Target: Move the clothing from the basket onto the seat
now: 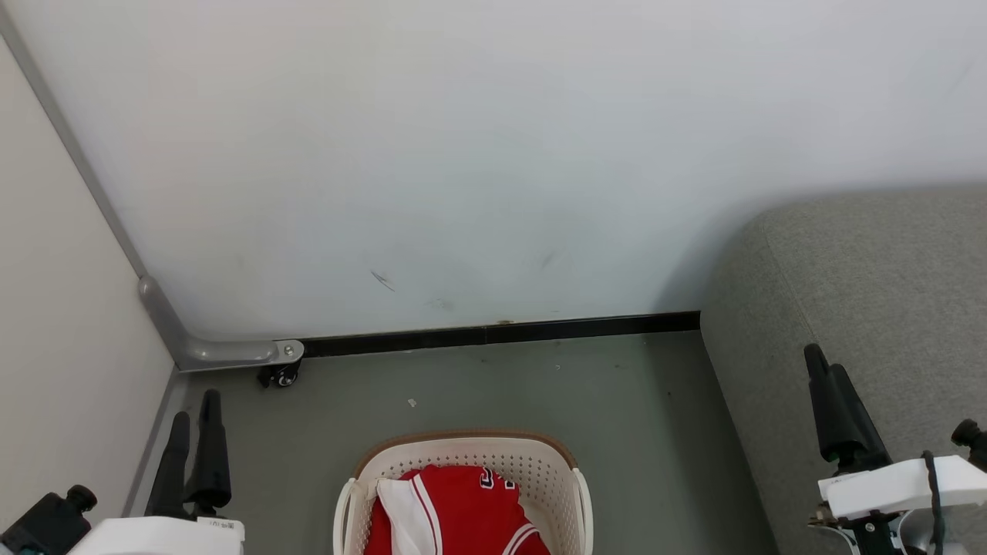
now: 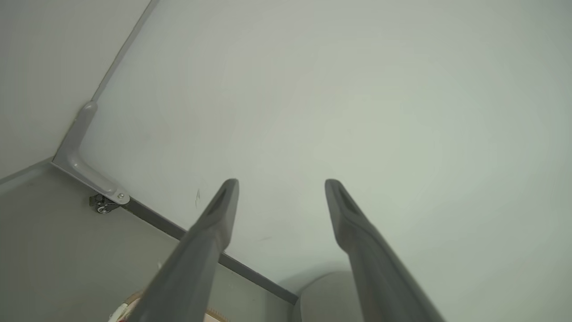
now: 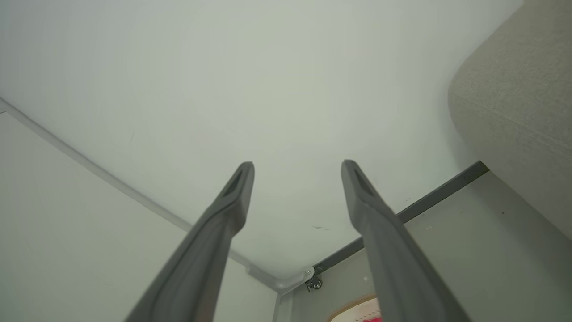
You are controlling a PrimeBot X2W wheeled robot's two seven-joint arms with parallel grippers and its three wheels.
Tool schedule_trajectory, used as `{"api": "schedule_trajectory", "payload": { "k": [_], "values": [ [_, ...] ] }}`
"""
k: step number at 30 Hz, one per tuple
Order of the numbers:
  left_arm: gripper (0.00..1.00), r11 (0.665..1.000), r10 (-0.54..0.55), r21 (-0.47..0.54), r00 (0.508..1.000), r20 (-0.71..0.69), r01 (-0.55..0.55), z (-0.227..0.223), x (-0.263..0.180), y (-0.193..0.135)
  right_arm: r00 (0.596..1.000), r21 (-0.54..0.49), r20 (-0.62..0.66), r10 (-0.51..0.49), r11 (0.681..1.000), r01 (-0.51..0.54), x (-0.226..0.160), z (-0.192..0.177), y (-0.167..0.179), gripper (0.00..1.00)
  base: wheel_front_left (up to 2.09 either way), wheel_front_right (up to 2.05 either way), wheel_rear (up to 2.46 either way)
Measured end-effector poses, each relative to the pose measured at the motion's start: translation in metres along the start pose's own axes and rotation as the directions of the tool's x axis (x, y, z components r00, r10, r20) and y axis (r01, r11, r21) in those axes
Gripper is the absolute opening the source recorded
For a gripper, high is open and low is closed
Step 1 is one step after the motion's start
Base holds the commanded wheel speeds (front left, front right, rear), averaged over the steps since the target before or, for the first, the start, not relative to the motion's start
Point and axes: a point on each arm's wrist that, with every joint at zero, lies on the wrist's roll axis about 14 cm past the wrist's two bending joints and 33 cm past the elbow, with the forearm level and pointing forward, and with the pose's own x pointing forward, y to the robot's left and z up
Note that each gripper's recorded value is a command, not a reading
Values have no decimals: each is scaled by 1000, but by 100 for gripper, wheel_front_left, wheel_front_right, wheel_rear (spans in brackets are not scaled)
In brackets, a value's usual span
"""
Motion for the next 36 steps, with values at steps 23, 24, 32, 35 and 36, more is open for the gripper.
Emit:
{"api": "schedule_trajectory", "payload": {
  "k": [23,24,32,35,36],
  "values": [
    [100,876,-153,465,988,21,125,-2,-5,-51,993,-404,-15,114,908,-110,-8,-5,25,100,0,0,0],
    [100,865,-158,484,987,18,129,-3,-5,-53,993,-416,-14,118,902,-113,-8,-5,26,100,0,0,0],
    [100,809,-183,569,983,7,147,-13,-12,-61,990,-511,-59,132,848,-143,-17,-18,26,100,0,0,0],
    [100,809,-141,576,990,-4,117,-19,-17,-50,989,-544,-76,127,826,-148,-21,-23,23,100,0,0,0],
    [100,805,-134,583,991,-7,113,-21,-19,-47,989,-554,-82,123,820,-148,-22,-25,20,100,0,0,0]
  ]
}}
